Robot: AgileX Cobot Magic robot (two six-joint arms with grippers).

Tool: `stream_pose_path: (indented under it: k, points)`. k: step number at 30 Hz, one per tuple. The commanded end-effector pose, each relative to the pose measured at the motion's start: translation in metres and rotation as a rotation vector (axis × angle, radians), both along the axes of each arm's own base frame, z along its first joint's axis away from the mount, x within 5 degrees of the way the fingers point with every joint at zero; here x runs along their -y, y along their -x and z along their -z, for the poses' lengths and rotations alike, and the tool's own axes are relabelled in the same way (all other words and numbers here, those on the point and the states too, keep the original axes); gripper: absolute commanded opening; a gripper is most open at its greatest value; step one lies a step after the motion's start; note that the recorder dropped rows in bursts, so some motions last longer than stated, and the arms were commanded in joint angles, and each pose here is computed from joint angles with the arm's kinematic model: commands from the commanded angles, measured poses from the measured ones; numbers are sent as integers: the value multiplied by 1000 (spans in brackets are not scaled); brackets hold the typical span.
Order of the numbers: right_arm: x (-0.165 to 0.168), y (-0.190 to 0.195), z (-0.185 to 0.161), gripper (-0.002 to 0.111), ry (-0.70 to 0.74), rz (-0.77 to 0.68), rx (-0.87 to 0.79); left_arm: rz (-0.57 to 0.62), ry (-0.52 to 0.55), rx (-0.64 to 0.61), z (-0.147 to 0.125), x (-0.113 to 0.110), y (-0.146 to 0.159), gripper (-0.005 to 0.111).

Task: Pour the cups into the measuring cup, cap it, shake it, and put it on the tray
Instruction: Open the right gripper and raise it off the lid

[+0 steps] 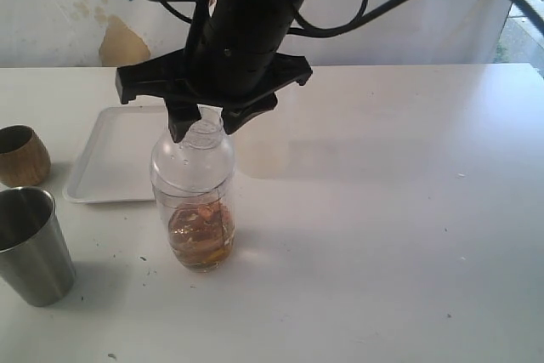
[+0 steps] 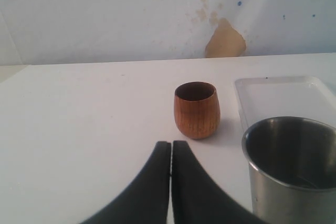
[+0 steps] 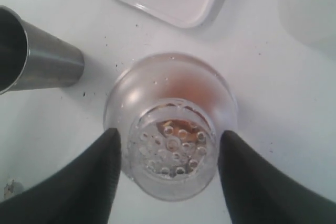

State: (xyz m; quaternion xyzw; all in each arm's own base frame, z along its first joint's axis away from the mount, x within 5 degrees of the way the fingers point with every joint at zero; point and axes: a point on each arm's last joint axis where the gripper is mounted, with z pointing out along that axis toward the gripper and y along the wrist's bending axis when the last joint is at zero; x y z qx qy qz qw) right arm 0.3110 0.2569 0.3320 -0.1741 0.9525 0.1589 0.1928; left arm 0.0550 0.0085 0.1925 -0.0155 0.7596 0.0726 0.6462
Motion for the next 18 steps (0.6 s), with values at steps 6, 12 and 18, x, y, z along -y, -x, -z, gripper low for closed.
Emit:
stream_pose_path:
  k: [6, 12, 18]
  points:
    - [7, 5, -24, 52, -37, -5, 104, 2, 2, 5, 1, 0, 0, 1]
    - [25, 15, -32, 18, 99, -3, 87, 2, 2, 5, 1, 0, 0, 1]
    - [30, 15, -21, 0, 159, 18, 65, 2, 2, 5, 1, 0, 0, 1]
